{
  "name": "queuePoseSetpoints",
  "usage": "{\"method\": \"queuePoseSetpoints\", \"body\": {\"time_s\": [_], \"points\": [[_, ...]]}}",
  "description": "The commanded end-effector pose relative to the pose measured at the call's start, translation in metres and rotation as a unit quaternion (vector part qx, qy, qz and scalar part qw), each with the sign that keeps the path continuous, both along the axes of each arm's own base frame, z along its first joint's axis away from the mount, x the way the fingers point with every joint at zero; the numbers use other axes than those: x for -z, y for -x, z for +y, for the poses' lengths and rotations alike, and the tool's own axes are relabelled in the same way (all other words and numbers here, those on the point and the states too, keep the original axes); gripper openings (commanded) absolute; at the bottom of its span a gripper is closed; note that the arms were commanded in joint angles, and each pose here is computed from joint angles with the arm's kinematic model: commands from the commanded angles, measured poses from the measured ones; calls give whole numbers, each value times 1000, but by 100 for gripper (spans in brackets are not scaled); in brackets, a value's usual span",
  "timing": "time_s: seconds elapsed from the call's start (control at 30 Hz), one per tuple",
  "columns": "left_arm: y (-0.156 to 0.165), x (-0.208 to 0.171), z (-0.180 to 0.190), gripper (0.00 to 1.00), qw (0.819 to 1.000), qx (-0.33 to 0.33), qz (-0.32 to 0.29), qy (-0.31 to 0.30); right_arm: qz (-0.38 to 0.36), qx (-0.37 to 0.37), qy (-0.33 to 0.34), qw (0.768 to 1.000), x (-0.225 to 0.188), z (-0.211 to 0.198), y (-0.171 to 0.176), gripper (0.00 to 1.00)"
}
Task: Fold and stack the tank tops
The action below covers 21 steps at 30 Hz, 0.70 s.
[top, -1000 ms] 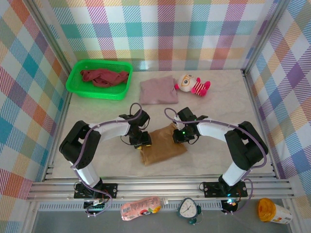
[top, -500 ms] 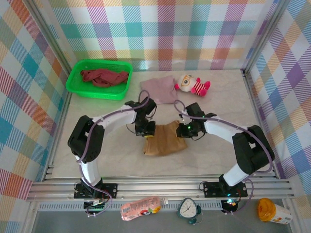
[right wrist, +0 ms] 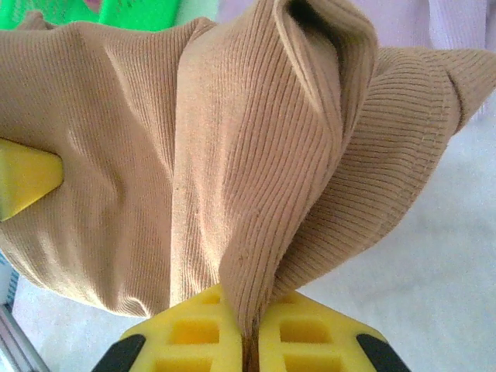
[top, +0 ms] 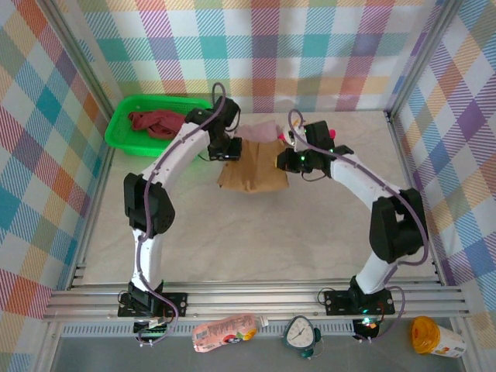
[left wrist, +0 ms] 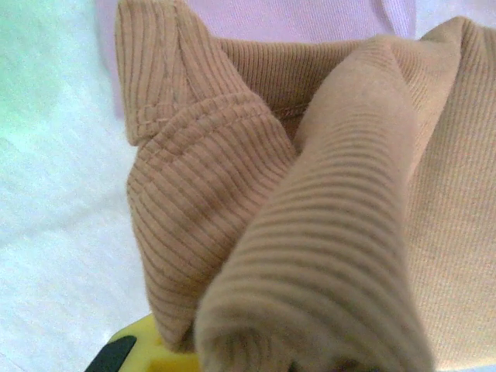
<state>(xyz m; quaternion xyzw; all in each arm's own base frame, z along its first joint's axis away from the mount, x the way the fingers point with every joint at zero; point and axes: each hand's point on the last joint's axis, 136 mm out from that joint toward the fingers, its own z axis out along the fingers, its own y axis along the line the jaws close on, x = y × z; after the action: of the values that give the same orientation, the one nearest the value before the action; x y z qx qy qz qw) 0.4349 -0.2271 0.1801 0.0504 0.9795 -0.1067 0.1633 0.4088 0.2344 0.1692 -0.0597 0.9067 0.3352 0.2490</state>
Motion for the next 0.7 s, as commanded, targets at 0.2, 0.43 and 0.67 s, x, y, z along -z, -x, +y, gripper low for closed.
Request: {"method": "queuePoseSetpoints", "body": {"time_s": [0.2,0.43,0.67], "points": [[-79,6,32,0,996,-4,-74,-42,-47,9,-3,999,-2,5,-86,1],[-133,35,40,2,990,-18,-125,-62,-46,32,17,998,33,-4,-129,2],[-165,62,29,24,988,-15,-146,-49,-49,39,45,997,67,-13,-157,13]]}}
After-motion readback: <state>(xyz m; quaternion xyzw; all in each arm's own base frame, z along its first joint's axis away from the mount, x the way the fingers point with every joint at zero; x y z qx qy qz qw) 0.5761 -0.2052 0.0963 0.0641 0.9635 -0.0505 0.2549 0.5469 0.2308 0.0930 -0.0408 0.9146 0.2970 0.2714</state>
